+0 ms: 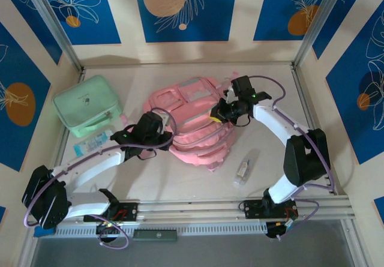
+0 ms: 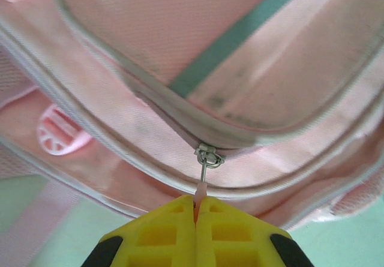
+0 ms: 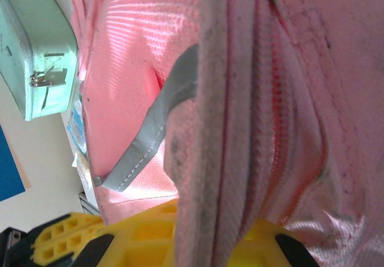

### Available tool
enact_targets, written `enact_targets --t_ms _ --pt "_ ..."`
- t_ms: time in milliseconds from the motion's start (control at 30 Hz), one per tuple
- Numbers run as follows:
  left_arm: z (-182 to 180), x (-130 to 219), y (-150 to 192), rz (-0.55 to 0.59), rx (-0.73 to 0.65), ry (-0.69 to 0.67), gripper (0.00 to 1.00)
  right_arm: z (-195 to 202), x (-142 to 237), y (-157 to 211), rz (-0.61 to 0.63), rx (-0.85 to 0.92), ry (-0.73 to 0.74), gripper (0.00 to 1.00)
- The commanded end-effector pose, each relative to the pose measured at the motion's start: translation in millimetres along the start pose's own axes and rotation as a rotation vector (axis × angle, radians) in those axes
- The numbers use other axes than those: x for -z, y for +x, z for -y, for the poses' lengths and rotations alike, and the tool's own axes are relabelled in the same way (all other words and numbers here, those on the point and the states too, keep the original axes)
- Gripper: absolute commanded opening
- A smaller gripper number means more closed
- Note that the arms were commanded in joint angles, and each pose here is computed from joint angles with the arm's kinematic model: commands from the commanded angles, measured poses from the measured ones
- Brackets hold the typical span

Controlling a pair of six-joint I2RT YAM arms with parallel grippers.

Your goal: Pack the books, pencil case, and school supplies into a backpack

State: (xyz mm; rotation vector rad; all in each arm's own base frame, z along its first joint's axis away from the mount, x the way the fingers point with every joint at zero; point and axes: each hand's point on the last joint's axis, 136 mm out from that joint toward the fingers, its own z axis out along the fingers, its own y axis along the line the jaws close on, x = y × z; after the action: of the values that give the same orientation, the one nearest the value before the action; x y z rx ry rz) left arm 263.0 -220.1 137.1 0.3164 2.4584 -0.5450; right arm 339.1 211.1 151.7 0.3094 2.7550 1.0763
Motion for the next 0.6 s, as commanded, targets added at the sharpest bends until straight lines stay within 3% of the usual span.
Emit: enact_targets --t_ms 0,200,567 --pt "-39 3 11 -0.056 0.003 -0.119 0.0 -1 9 -41 0.118 0.095 0.008 0.0" --pt "-52 -7 -8 -0.036 0.033 -0.175 0.0 -10 -13 -36 0.063 0.182 0.022 0.0" --pt "-60 -17 -14 -0.008 0.109 -0.209 0.0 2 -11 -39 0.092 0.173 0.076 0.02"
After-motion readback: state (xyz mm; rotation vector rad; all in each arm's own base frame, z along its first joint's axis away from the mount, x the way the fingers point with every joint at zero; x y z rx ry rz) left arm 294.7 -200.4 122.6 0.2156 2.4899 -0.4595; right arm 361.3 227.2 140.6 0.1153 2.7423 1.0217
